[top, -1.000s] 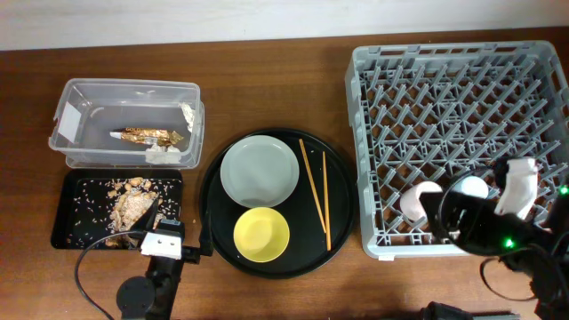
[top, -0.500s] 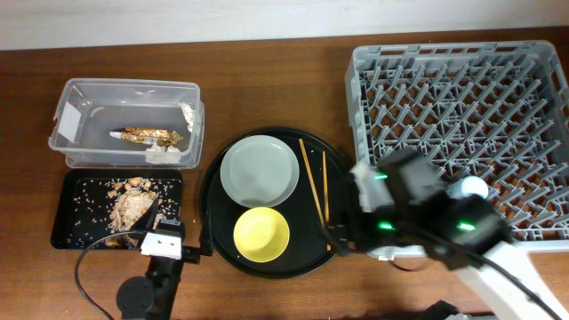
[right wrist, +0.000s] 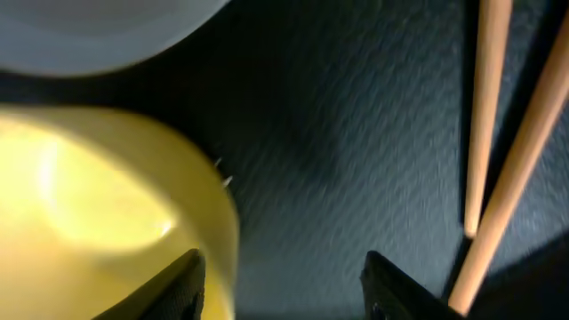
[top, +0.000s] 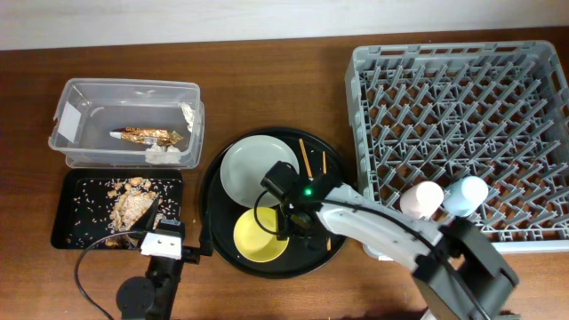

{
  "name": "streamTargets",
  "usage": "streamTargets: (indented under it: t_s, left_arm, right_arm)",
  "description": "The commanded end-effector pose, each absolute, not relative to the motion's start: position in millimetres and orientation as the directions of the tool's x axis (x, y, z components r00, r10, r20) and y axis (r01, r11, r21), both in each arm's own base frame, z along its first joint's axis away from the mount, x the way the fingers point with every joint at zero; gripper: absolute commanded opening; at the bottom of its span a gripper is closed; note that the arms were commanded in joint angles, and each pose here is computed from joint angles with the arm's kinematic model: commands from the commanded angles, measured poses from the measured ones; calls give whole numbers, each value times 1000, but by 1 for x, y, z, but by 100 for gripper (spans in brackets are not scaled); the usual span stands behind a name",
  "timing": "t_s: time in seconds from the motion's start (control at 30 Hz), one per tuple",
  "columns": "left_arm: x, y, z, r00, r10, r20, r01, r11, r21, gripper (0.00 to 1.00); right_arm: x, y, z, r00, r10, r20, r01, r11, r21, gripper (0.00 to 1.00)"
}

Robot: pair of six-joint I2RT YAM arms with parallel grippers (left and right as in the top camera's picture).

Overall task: Sort waste into correct bins and load items into the dishwasher rack
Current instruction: 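Reach the right gripper to the yellow bowl and grasp its rim, then place the yellow bowl in the back of the dish rack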

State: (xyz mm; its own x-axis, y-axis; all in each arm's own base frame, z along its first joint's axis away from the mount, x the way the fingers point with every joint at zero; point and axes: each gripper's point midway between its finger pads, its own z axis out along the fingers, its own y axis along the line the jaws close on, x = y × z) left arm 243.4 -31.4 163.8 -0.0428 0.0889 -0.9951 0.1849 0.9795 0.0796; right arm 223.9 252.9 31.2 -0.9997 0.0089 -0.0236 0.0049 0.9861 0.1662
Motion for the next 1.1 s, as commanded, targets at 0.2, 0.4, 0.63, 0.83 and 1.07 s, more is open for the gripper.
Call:
streamTargets:
  t_s: [0.2,0.4,0.63,0.83,1.07]
  left_arm:
    - [243,-32,162,-38,105,-994,189,977,96,99]
    - [243,-32,162,-38,105,-994,189,977,96,99]
    - [243,-32,162,-38,105,-994,188,977,96,99]
    - [243,-32,162,-38,105,-994,188,977,96,99]
    - [243,-32,162,-38,105,-994,188,977,96,99]
  right_arm:
    - [235,249,49,-994,-46,-96,-61,985,160,4]
    - [271,186,162,-925,9,-380,-45,990,132,4]
    - [297,-8,292,-523,125,-843,510,839,-192,4]
    - [317,-95,287,-473,148,-868,767,554,-323,4]
    - [380,-144,224,-742,7,-670,616,403,-677,4]
